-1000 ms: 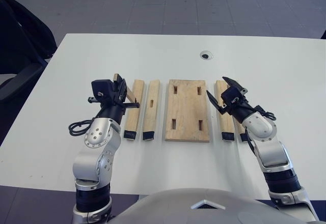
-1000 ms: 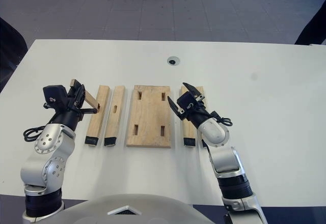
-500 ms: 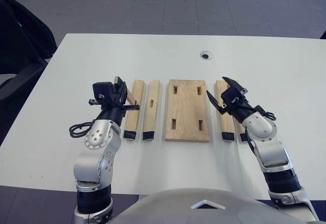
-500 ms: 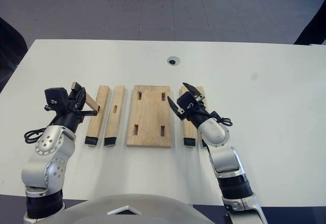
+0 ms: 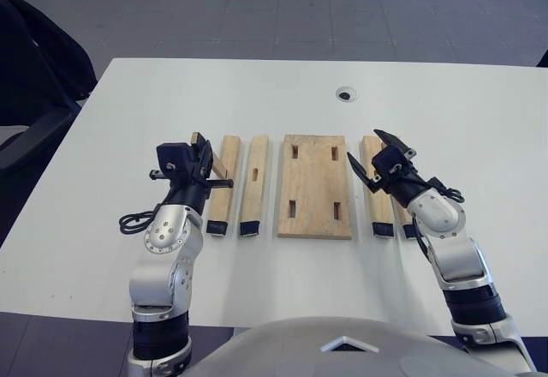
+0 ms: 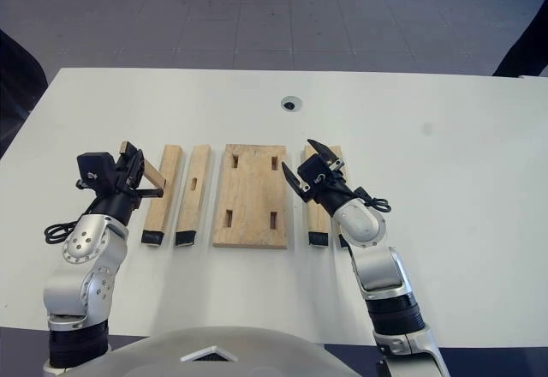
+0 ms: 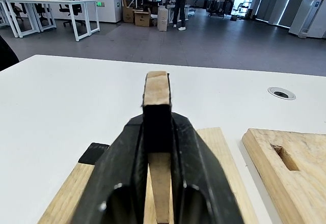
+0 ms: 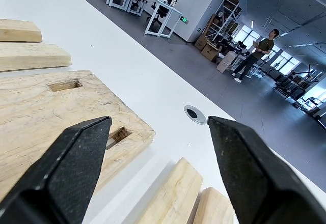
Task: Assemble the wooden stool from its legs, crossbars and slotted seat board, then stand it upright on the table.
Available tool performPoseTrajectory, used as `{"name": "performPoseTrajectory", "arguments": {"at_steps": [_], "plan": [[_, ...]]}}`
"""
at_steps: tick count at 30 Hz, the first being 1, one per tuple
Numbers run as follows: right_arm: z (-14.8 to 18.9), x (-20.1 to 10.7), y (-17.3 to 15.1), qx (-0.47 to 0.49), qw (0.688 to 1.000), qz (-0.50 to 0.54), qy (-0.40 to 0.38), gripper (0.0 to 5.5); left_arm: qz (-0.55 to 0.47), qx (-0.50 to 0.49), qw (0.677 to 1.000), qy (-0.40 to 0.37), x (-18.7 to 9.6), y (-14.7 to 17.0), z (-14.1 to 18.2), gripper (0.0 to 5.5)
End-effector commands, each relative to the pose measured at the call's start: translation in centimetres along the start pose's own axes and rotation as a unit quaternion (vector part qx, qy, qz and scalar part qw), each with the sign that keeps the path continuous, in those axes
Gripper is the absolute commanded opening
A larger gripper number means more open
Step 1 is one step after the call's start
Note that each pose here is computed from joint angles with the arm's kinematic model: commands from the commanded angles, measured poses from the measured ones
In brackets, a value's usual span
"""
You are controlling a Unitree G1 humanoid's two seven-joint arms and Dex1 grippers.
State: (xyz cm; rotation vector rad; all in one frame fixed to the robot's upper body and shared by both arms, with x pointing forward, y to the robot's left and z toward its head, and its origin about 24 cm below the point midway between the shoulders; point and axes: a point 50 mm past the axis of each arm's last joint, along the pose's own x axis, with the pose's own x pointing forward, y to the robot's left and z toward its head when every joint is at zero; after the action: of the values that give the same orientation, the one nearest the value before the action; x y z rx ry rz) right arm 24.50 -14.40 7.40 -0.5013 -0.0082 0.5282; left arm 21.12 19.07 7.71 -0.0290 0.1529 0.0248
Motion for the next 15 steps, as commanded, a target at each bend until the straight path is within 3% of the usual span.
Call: {"name": "performPoseTrajectory", "arguments": {"at_steps": [1,8,15], "plan": [[0.1,0.0,-0.2,0.001,1.0,-0.002,0.002,3.47,0.015,0.015,0.993,0.119,-1.1,1.1,-5.0,0.43],[0.1,0.0,-0.3,0.001,1.0,-0.003,0.002,3.47,0.008,0.032,0.989,0.145,-1.7,1.6,-6.5,0.43],[0.2,0.2,-0.4,0.001,1.0,-0.005,0.0,3.47,-0.002,0.032,0.991,0.128,-0.5,2.2,-5.2,0.43]]}}
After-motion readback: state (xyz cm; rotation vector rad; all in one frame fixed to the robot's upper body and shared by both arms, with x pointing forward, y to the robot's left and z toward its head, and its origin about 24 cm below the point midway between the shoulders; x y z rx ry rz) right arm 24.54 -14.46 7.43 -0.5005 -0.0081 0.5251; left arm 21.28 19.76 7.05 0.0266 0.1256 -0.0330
